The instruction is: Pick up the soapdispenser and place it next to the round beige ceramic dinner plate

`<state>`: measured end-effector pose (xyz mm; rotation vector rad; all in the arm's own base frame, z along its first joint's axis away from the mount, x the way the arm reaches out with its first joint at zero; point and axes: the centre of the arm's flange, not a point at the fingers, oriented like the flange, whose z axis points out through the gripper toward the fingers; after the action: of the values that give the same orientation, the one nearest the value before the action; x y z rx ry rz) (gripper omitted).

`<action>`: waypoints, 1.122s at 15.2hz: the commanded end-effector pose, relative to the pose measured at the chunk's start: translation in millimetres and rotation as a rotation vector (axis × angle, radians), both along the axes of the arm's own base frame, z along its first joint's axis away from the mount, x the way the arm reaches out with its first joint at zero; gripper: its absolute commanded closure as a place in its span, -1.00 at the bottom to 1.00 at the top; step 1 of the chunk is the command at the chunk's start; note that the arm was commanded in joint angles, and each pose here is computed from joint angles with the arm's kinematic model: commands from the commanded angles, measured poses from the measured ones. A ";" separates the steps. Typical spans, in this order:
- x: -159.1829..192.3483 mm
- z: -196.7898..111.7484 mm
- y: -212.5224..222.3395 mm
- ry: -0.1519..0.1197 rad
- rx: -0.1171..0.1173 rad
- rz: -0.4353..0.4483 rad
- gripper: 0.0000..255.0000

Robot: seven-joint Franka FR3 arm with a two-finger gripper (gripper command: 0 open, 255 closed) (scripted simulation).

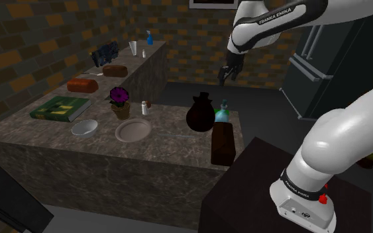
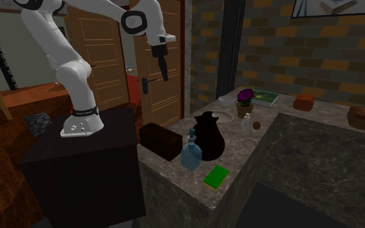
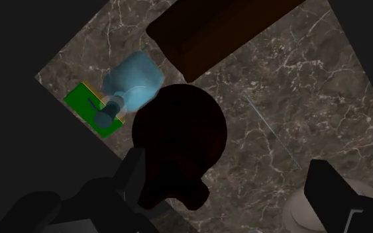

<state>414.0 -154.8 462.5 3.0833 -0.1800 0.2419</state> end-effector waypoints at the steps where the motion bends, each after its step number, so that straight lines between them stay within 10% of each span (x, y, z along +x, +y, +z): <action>1: 5.6 -20.1 -17.1 0.006 -0.003 0.001 -1.00; 17: 79.5 -167.8 -149.2 0.057 -0.023 0.007 -1.00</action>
<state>489.6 -295.4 304.2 3.0654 -0.1643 0.1596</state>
